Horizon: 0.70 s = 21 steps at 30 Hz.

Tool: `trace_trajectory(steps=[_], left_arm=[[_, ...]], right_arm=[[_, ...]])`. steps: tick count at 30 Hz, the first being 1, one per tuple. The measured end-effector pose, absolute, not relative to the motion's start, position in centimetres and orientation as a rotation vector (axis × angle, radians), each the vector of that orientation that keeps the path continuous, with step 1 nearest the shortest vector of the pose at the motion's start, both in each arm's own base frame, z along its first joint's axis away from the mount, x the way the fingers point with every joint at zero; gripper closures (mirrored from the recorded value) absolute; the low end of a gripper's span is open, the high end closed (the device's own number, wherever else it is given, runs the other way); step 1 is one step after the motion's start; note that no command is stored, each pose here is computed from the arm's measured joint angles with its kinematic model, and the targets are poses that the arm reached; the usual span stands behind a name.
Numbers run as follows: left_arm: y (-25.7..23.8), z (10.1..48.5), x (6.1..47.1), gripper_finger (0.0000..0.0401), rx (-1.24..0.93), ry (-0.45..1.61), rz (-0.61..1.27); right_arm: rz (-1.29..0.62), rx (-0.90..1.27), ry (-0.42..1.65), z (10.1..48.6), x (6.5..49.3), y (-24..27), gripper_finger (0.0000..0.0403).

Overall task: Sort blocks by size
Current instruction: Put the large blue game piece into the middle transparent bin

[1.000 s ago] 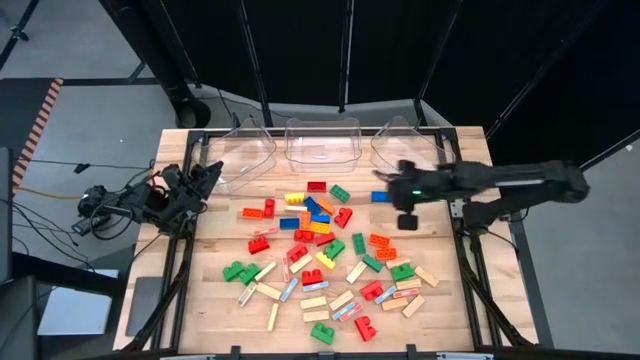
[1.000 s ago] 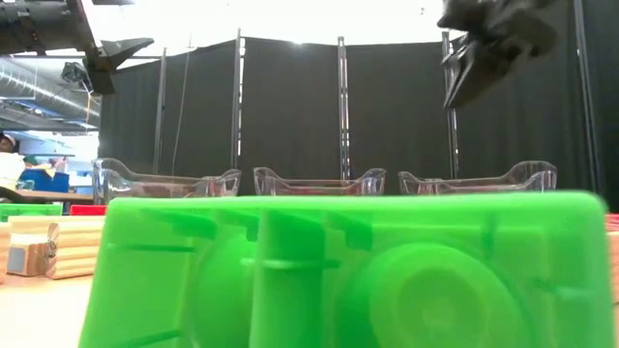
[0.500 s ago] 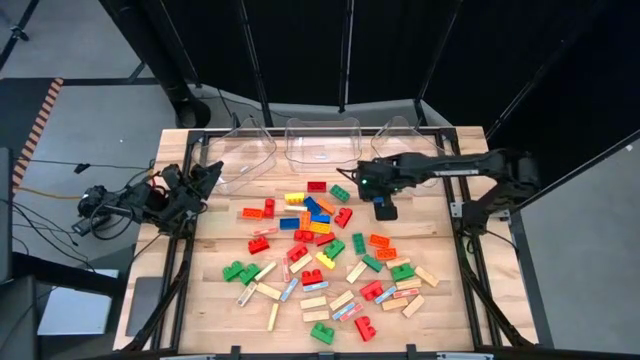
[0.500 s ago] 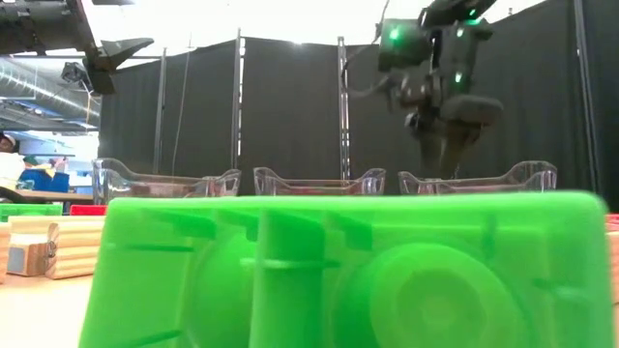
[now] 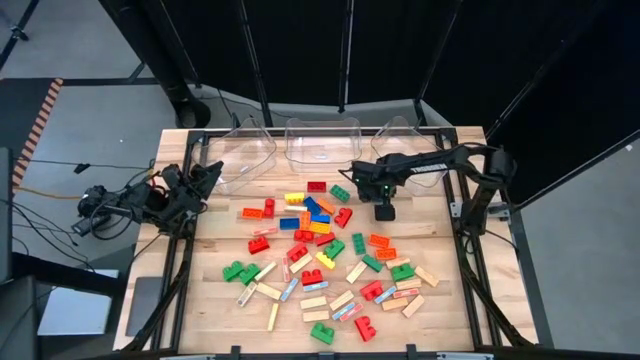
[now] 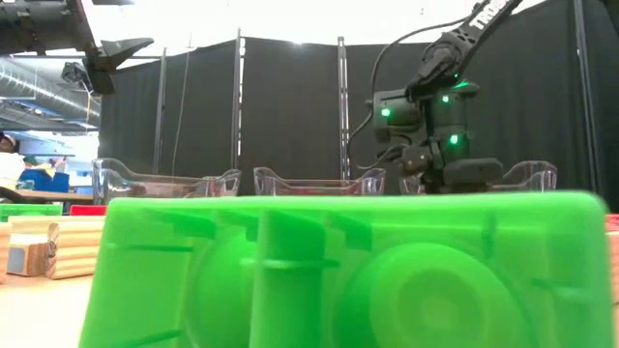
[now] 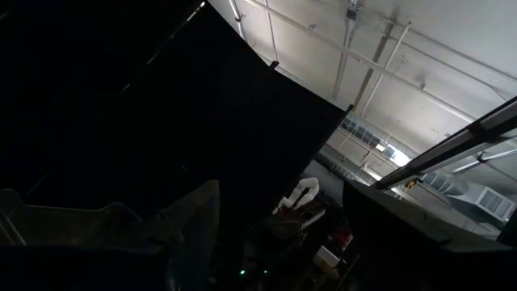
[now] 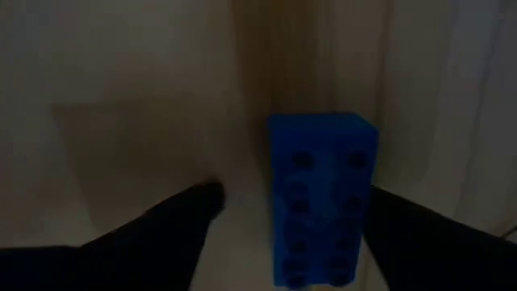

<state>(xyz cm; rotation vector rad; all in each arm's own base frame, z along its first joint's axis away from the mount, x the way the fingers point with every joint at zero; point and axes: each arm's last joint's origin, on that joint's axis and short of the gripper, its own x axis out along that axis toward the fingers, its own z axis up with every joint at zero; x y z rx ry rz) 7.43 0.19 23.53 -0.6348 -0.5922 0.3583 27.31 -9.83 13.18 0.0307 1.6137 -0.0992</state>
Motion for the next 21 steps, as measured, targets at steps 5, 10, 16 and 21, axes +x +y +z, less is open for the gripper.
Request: trace_trajectory(steps=[5, 10, 16, 21], left_arm=[[0.2, 23.5, 7.4, 0.0132, -0.635, -0.592, 0.359], [0.2, 23.5, 7.4, 0.0132, -0.634, -0.591, 0.359], [0.2, 23.5, 7.4, 0.0132, -0.634, -0.590, 0.359], [0.2, 23.5, 7.4, 0.0132, -0.634, -0.590, 0.359]], right_arm=[[-0.095, -0.008, 1.582, 13.5, 27.5, -9.5, 0.0258], [-0.123, 0.006, 1.562, 14.0, 27.6, -9.0, 0.0245], [-0.146, -0.011, 1.408, 18.1, 29.0, -7.8, 0.0245], [-0.240, -0.087, 1.138, 24.3, 31.3, -8.5, 0.0245]])
